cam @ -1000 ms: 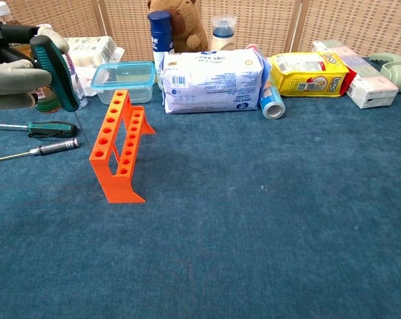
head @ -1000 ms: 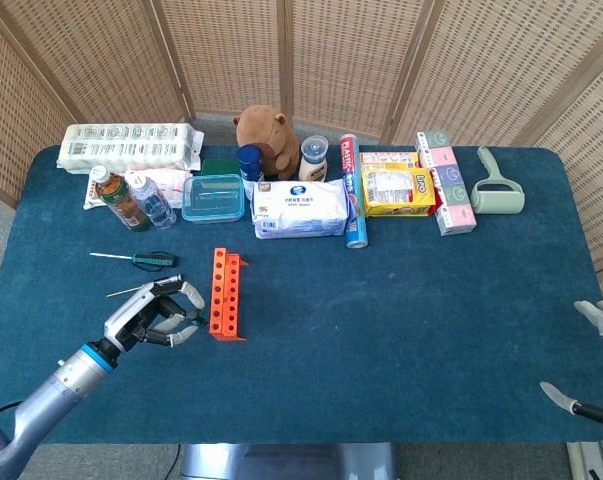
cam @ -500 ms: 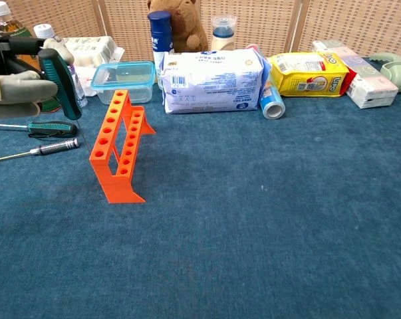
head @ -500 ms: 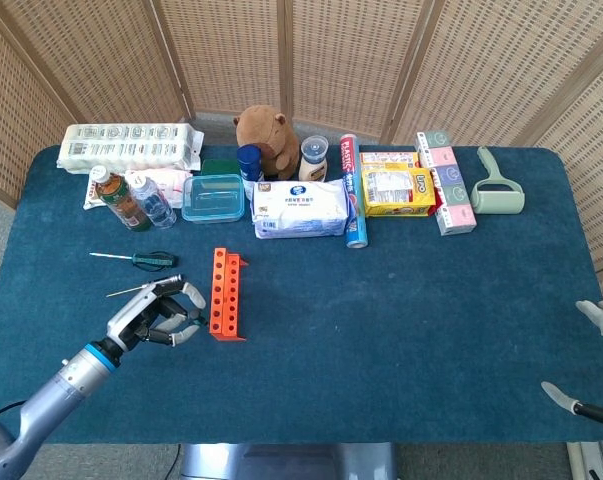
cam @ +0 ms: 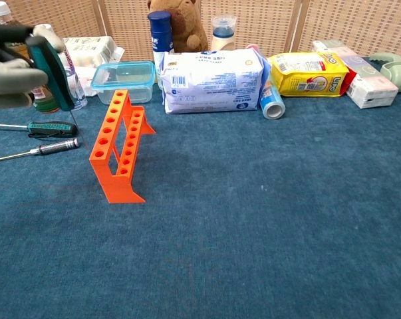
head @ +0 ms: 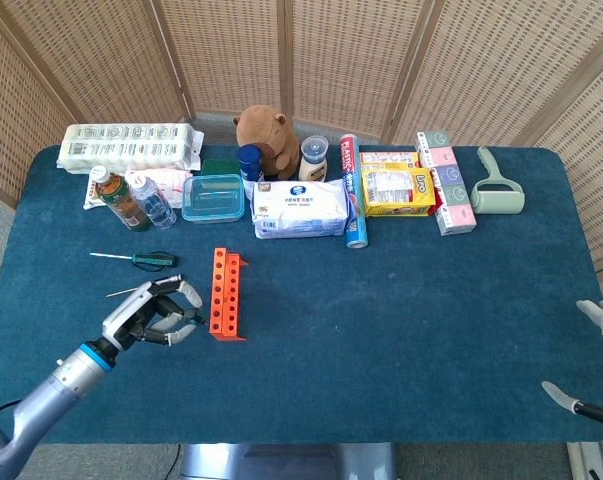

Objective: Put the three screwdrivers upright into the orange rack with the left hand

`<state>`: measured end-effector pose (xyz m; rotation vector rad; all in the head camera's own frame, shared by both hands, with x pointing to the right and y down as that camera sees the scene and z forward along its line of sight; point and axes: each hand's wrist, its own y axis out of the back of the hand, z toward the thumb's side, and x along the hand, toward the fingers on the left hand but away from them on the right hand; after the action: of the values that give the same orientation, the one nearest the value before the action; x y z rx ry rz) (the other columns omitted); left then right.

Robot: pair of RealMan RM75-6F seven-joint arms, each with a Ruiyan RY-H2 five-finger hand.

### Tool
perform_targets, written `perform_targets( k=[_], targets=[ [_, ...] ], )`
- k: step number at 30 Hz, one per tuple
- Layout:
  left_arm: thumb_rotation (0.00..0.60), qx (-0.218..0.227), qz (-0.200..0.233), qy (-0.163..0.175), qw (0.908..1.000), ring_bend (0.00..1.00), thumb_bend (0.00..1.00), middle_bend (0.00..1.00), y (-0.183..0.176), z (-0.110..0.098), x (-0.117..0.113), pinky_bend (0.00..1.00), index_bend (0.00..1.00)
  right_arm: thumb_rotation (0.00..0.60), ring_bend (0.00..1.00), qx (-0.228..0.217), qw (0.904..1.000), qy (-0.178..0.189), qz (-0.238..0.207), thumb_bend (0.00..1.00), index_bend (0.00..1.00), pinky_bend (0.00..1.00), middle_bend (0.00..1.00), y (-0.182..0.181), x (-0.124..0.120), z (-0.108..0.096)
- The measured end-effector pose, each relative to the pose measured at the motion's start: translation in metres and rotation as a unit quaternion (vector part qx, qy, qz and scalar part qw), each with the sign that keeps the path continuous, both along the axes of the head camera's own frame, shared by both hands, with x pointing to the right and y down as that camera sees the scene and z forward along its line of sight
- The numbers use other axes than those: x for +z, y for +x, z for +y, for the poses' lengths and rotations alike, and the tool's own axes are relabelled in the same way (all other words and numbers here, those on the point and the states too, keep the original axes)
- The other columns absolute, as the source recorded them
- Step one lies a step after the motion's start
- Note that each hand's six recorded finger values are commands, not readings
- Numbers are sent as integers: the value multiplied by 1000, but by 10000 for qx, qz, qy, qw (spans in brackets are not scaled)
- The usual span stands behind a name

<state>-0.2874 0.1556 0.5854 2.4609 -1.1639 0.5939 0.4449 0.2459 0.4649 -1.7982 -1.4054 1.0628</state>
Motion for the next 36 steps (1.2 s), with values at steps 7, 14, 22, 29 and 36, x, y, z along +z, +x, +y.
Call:
perform_targets(
  k=[7, 14, 22, 29, 36],
  targets=[
    [600, 44, 77, 32, 10000, 976, 440, 977, 5, 0, -6, 950, 553, 600, 87, -3, 10000, -9, 6, 31, 71, 23, 148, 0, 0, 0],
    [600, 38, 53, -81, 9999, 976, 441, 977, 11, 1, 3, 950, 553, 600, 87, 23, 10000, -7, 2, 32, 72, 23, 147, 1, 0, 0],
    [600, -3, -54, -119, 9999, 976, 440, 978, 8, 1, 10, 950, 552, 600, 87, 25, 10000, 8, -18, 31, 71, 23, 148, 2, -1, 0],
    [600, -32, -118, -207, 9997, 976, 440, 977, 5, 3, 21, 950, 553, 600, 87, 29, 10000, 8, -19, 31, 71, 23, 148, 2, -1, 0],
    [600, 122, -373, -256, 9989, 976, 438, 978, 5, 8, 37, 950, 551, 600, 87, 41, 10000, -3, -26, 31, 71, 23, 147, 3, -1, 0]
  ],
)
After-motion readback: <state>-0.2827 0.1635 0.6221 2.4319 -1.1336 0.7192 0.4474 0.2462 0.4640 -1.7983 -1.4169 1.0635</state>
